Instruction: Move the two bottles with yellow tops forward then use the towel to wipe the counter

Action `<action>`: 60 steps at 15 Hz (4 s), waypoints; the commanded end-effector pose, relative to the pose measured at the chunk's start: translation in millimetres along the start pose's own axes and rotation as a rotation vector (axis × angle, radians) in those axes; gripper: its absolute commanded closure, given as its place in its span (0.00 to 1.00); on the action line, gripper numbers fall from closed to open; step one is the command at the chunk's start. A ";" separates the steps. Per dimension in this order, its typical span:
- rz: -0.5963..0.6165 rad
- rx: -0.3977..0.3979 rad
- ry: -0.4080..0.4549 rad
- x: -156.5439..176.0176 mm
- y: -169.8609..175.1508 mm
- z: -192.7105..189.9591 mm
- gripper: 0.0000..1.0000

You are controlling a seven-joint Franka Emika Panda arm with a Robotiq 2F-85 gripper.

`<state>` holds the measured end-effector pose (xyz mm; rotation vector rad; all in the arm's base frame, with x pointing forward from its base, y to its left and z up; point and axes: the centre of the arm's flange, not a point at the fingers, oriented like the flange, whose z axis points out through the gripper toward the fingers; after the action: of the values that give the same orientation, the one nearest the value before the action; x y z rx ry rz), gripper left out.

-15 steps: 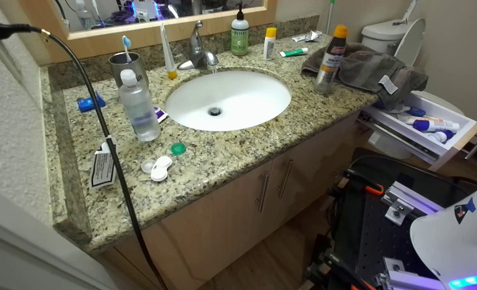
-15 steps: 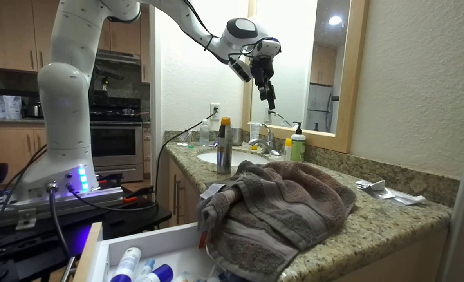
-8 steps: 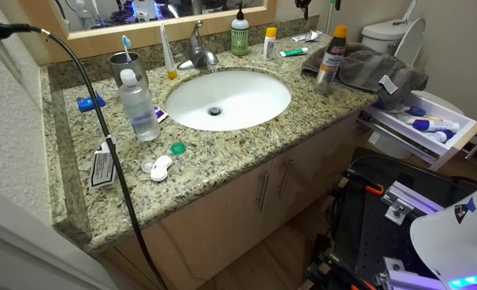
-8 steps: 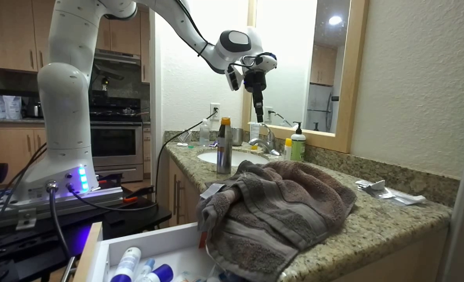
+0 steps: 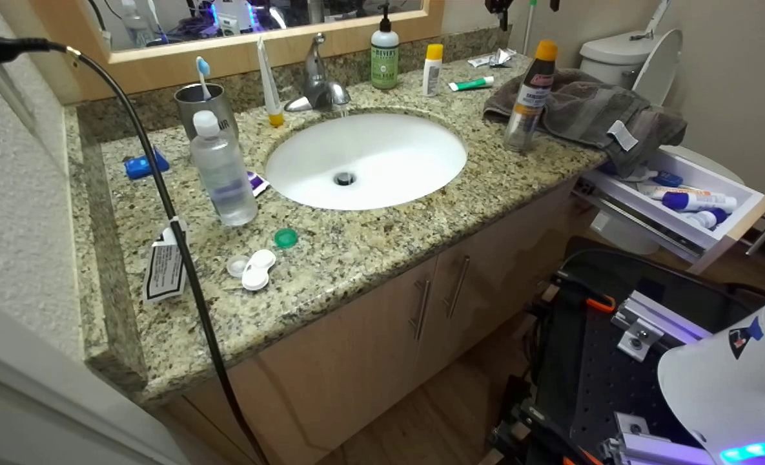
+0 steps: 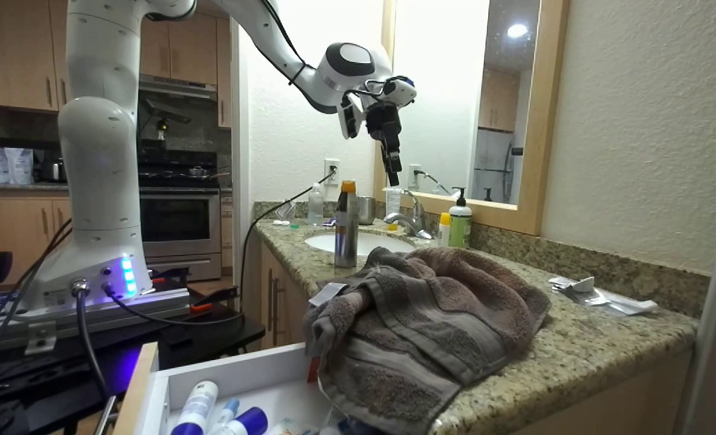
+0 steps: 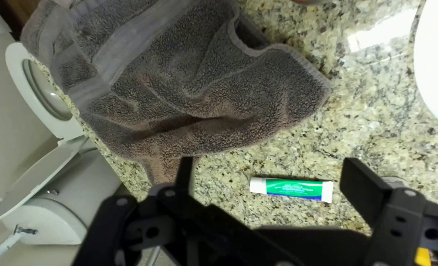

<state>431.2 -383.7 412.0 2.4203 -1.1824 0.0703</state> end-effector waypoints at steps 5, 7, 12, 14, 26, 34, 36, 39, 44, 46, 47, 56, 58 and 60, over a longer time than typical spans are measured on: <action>-0.274 0.188 -0.015 -37.0 -33.6 21.5 0.00; -0.365 0.215 -0.025 -53.6 -42.0 34.9 0.00; -0.431 0.147 -0.074 -80.5 -26.1 60.8 0.00; -0.425 0.142 -0.094 -68.0 -32.0 64.9 0.00; -0.356 0.191 -0.045 -52.8 116.7 74.0 0.00; -0.343 0.220 -0.029 -51.2 171.4 80.3 0.00; -0.338 0.256 0.016 -50.1 211.8 85.5 0.00; -0.322 0.281 0.105 -49.1 290.6 104.4 0.00; -0.238 0.218 0.163 -55.1 258.1 76.1 0.00; -0.223 0.217 0.181 -50.2 239.7 74.3 0.00; -0.220 0.214 0.180 -50.4 240.4 76.0 0.00; -0.463 0.141 0.334 -77.5 165.5 7.8 0.00; -0.550 0.159 0.375 -86.3 143.6 -10.3 0.00; -0.641 0.215 0.413 -97.4 130.0 -33.2 0.00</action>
<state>280.3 -413.9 454.5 2.6266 -0.3753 0.4142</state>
